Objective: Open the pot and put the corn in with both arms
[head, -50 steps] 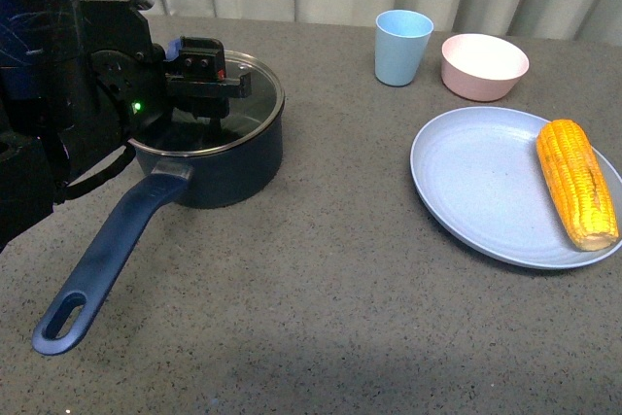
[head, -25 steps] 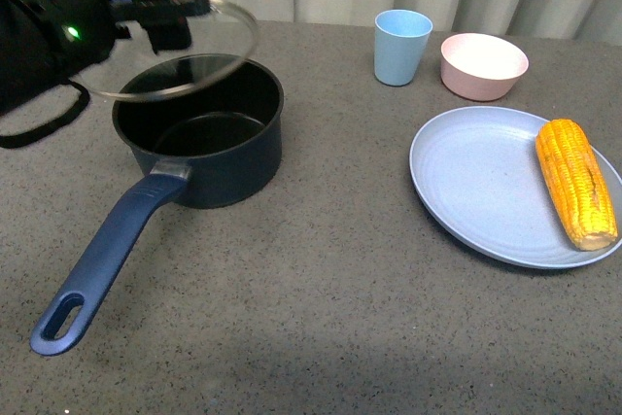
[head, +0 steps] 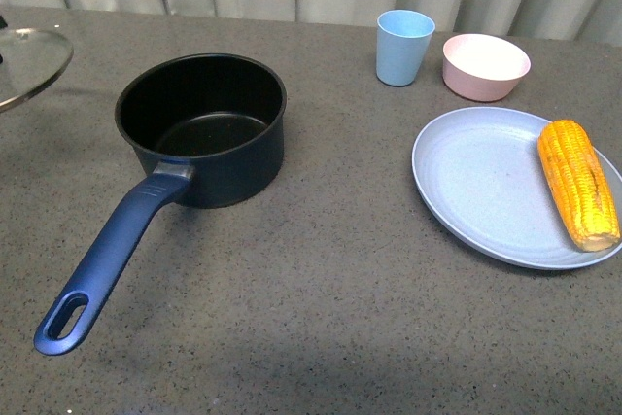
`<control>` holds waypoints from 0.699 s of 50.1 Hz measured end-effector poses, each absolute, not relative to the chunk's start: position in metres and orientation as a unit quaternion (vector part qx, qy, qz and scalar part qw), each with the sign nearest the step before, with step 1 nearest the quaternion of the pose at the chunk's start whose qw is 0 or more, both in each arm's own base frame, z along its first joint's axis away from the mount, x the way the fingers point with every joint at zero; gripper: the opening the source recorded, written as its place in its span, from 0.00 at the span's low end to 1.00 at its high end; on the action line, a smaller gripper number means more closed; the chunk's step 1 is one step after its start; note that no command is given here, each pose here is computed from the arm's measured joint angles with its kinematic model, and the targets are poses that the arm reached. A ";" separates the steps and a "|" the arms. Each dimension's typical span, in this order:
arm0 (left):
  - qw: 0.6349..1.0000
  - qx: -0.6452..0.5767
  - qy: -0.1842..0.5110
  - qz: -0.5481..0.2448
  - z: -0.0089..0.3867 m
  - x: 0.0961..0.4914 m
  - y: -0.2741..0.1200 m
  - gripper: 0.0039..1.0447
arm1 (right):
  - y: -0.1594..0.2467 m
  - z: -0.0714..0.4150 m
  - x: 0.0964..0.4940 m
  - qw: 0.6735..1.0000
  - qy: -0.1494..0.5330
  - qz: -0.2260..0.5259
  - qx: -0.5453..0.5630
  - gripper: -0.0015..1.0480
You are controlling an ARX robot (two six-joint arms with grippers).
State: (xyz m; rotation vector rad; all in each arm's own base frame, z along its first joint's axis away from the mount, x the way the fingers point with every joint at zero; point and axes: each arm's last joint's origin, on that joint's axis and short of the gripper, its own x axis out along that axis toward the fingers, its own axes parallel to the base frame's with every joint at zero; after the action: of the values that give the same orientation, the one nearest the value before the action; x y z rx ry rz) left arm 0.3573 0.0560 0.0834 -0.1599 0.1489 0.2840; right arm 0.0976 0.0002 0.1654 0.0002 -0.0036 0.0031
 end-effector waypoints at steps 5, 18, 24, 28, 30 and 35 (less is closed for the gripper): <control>0.982 -0.081 0.089 0.147 0.068 0.357 0.062 0.55 | 0.000 0.165 0.098 1.000 -0.002 0.002 0.000 0.91; 0.977 -0.082 0.124 0.151 0.035 0.359 0.066 0.55 | 0.000 0.165 0.098 1.000 -0.002 0.002 0.000 0.91; 0.975 -0.082 0.137 0.152 0.025 0.359 0.066 0.55 | 0.000 0.165 0.098 1.000 -0.002 0.002 0.000 0.91; 0.975 -0.082 0.141 0.153 0.023 0.360 0.067 0.54 | 0.000 0.165 0.098 1.000 -0.002 0.002 0.000 0.91; 0.974 -0.082 0.141 0.154 0.023 0.361 0.067 0.54 | 0.000 0.165 0.098 1.000 -0.002 0.002 0.000 0.91; 0.974 -0.081 0.141 0.157 0.023 0.362 0.067 0.54 | 0.000 0.165 0.098 1.000 -0.002 0.002 0.000 0.91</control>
State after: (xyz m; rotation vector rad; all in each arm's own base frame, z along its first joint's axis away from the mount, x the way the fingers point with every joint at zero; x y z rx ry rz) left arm 0.3622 0.0673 0.0228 -0.1638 0.2837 0.3174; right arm 0.0976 0.0002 0.1654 0.0006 -0.0036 0.0031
